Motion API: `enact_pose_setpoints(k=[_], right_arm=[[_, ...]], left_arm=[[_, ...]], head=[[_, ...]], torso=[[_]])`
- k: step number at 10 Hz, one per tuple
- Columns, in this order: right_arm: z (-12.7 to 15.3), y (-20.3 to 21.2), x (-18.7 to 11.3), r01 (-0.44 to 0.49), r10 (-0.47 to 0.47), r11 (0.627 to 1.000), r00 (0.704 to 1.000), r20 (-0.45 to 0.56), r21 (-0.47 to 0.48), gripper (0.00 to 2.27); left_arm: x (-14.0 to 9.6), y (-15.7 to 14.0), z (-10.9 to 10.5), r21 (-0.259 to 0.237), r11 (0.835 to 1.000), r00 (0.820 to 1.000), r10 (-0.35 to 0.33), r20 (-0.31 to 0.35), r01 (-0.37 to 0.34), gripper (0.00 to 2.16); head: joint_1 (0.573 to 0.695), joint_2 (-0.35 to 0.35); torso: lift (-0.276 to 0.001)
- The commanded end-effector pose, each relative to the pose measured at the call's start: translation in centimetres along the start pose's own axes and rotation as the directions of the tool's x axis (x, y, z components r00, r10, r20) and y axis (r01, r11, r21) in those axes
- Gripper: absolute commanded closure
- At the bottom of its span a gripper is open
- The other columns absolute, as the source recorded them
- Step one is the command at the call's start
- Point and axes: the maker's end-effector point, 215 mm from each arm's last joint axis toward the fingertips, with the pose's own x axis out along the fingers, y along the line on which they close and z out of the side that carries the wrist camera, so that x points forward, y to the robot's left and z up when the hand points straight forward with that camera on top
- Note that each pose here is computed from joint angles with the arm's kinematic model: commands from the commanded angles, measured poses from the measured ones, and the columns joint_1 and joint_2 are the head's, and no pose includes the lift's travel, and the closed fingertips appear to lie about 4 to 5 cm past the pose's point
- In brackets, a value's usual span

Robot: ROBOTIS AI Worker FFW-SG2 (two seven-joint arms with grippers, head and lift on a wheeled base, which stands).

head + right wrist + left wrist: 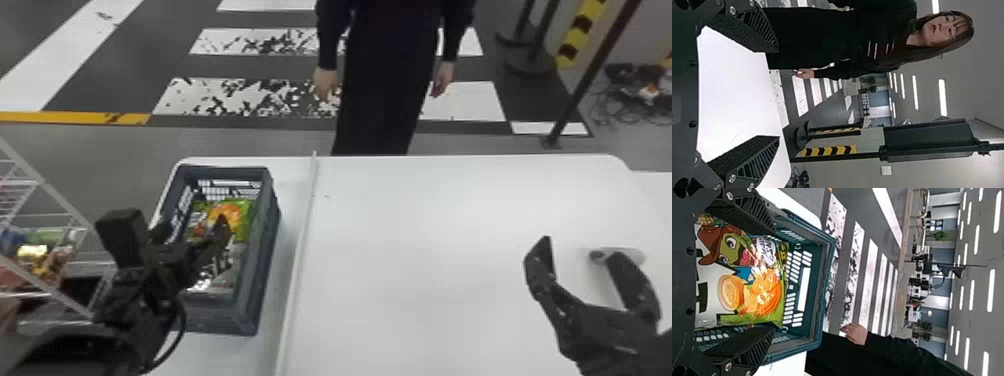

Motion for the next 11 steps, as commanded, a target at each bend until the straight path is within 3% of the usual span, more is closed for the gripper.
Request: enact_pose_setpoints(k=[1, 3, 8, 10, 11], right_arm=[[0.0, 0.0, 0.0, -0.001, 0.001, 1.000, 1.000, 0.000, -0.002, 0.13], [0.0, -0.1, 0.2, -0.005, 0.005, 1.000, 1.000, -0.002, -0.003, 0.13], [0.2, -0.2, 0.8, -0.011, 0.011, 1.000, 1.000, 0.002, -0.003, 0.13], [0.1, 0.2, 1.1, -0.016, 0.016, 1.000, 1.000, 0.002, -0.001, 0.13], [-0.1, 0.3, 1.1, -0.017, 0.017, 1.000, 1.000, 0.000, 0.000, 0.13]], left_arm=[[1.3, 0.1, -0.8, 0.004, 1.000, 0.999, 0.011, -0.044, -0.010, 0.13], [3.1, 0.3, -2.7, 0.021, 1.000, 0.990, 0.022, -0.139, -0.019, 0.13], [5.0, -0.8, -4.9, 0.020, 1.000, 0.975, -0.006, -0.224, 0.011, 0.13], [5.2, -0.5, -6.5, 0.018, 1.000, 0.967, -0.009, -0.255, 0.014, 0.21], [5.1, -0.9, -7.4, 0.009, 0.999, 0.962, -0.028, -0.271, 0.032, 0.37]], head=[[0.695, 0.081], [0.695, 0.082], [0.695, 0.069], [0.695, 0.060], [0.695, 0.062]], torso=[[-0.029], [-0.029], [-0.029], [-0.029], [-0.029]])
